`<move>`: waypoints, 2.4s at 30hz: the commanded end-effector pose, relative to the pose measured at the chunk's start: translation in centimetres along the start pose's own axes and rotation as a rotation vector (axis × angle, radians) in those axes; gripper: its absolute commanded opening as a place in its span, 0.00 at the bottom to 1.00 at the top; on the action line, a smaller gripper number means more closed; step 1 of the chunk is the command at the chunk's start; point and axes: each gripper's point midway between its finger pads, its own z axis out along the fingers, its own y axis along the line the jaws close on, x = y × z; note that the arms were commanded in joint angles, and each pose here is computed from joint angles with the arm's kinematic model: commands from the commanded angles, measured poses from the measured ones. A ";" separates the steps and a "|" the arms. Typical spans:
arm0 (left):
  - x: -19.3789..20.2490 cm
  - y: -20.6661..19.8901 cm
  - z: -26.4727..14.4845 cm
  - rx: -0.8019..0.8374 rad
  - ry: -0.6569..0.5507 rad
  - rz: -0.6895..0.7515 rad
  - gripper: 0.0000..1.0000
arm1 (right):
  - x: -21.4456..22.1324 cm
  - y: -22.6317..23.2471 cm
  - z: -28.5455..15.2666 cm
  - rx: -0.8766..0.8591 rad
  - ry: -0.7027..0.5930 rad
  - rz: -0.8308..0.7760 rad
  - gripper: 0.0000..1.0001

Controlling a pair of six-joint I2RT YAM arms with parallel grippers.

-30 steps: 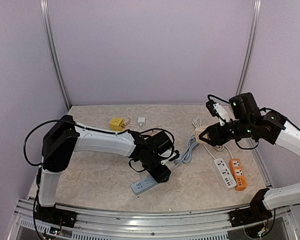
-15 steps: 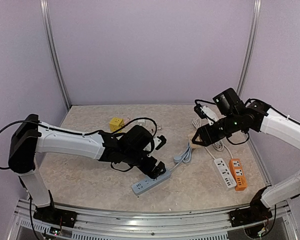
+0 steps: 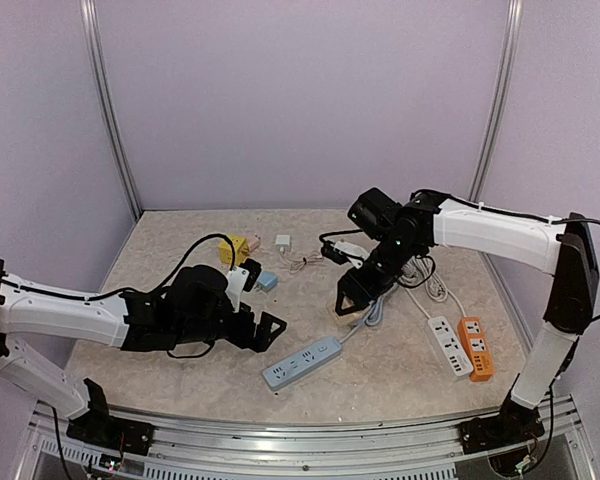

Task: Insert the plug
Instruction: Insert the plug into the socket slot.

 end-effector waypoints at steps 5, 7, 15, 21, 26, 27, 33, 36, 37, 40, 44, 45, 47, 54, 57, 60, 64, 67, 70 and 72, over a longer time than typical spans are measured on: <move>-0.5 1.5 -1.4 -0.091 -0.118 -0.136 0.99 | -1.4 1.8 2.6 -0.013 0.137 -0.075 0.00; 0.2 2.4 -1.5 -0.122 -0.127 -0.173 0.99 | -1.1 2.3 3.5 -0.002 0.167 -0.075 0.00; 1.5 4.6 -2.6 -0.264 -0.137 -0.253 0.99 | -1.4 5.7 5.2 0.031 0.192 -0.035 0.00; 1.8 5.8 -3.3 -0.321 -0.161 -0.267 0.99 | -2.2 7.1 4.5 0.013 0.172 0.010 0.00; 1.5 6.2 -4.2 -0.331 -0.203 -0.288 0.99 | -1.2 7.6 5.1 0.028 0.208 0.033 0.00; 1.5 6.4 -4.3 -0.337 -0.208 -0.291 0.99 | -1.1 7.6 5.2 0.036 0.212 0.039 0.00; 1.1 7.3 -5.6 -0.390 -0.240 -0.312 0.99 | -1.2 7.5 5.5 0.066 0.212 0.102 0.00; 1.0 7.5 -6.1 -0.401 -0.250 -0.312 0.99 | -0.6 7.0 5.7 0.091 0.233 0.119 0.00; 1.1 7.7 -6.2 -0.410 -0.246 -0.307 0.99 | -0.3 6.8 5.8 0.097 0.246 0.125 0.00; 1.0 7.8 -6.6 -0.422 -0.250 -0.296 0.99 | 0.3 6.8 6.2 0.102 0.270 0.147 0.00; 1.0 8.1 -6.9 -0.433 -0.256 -0.289 0.99 | 0.3 7.6 6.3 0.076 0.266 0.172 0.00; 0.9 8.1 -7.0 -0.436 -0.259 -0.289 0.99 | 0.4 7.9 6.4 0.070 0.270 0.175 0.00; 0.9 8.2 -7.1 -0.440 -0.265 -0.287 0.99 | 0.5 8.1 6.5 0.076 0.276 0.176 0.00; 0.7 8.3 -7.3 -0.438 -0.282 -0.281 0.99 | 0.7 8.6 6.8 0.082 0.292 0.194 0.00; 0.6 8.3 -7.5 -0.432 -0.291 -0.280 0.99 | 0.7 8.5 7.0 0.095 0.298 0.199 0.00; 0.6 8.3 -7.5 -0.431 -0.294 -0.274 0.99 | 0.6 8.1 7.3 0.115 0.302 0.200 0.00; 0.6 8.4 -7.7 -0.434 -0.298 -0.270 0.99 | 0.9 8.0 7.8 0.118 0.318 0.205 0.00; 0.6 8.4 -7.7 -0.434 -0.299 -0.270 0.99 | 1.2 7.8 7.9 0.131 0.324 0.208 0.00; 0.6 8.5 -7.8 -0.437 -0.302 -0.269 0.99 | 1.5 7.8 8.2 0.129 0.332 0.216 0.00; 0.6 8.6 -7.9 -0.440 -0.305 -0.266 0.99 | 1.5 7.8 8.3 0.128 0.332 0.219 0.00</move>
